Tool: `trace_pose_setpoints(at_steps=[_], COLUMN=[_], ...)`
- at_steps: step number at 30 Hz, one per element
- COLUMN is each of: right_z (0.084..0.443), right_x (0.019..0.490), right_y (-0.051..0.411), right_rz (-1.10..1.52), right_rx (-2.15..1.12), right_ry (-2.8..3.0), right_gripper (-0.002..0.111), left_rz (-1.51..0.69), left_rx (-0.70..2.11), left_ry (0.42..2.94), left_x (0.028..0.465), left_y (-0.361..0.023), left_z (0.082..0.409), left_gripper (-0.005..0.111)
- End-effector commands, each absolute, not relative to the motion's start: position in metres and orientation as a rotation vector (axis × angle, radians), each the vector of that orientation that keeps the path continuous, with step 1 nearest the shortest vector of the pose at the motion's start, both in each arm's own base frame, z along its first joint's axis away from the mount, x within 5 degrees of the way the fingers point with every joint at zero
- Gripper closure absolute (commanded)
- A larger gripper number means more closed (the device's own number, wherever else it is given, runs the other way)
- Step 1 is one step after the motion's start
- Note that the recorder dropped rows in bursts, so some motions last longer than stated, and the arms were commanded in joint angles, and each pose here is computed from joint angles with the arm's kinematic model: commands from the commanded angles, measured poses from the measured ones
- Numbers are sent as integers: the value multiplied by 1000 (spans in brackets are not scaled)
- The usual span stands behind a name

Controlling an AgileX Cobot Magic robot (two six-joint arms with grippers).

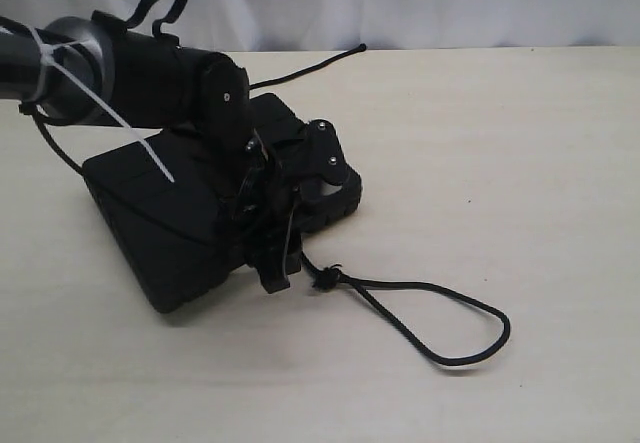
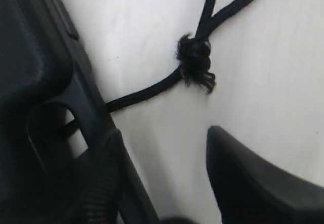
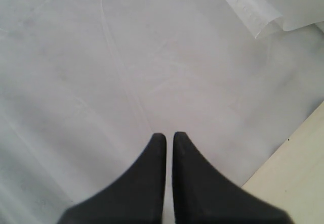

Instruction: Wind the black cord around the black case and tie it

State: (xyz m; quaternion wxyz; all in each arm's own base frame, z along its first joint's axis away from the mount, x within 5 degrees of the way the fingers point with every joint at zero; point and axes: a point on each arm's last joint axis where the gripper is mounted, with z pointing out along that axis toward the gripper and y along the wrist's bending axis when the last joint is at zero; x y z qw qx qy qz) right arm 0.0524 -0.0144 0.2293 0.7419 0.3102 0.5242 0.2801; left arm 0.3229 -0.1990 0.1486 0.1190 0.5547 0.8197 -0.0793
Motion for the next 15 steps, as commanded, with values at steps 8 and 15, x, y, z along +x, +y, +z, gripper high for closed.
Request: trace_pose_setpoints(at_steps=[8, 15], right_z=[227, 227], right_x=[53, 53], right_y=[-13, -12], right_rz=[619, 621], right_rx=[673, 672], right_ry=[1176, 1182], right_gripper=[104, 104], left_rz=[-158, 50], left_rx=[1531, 1486], left_ry=[2403, 2467], left_x=[334, 341], left_y=[-201, -189], left_z=[136, 126], left_gripper=[57, 57])
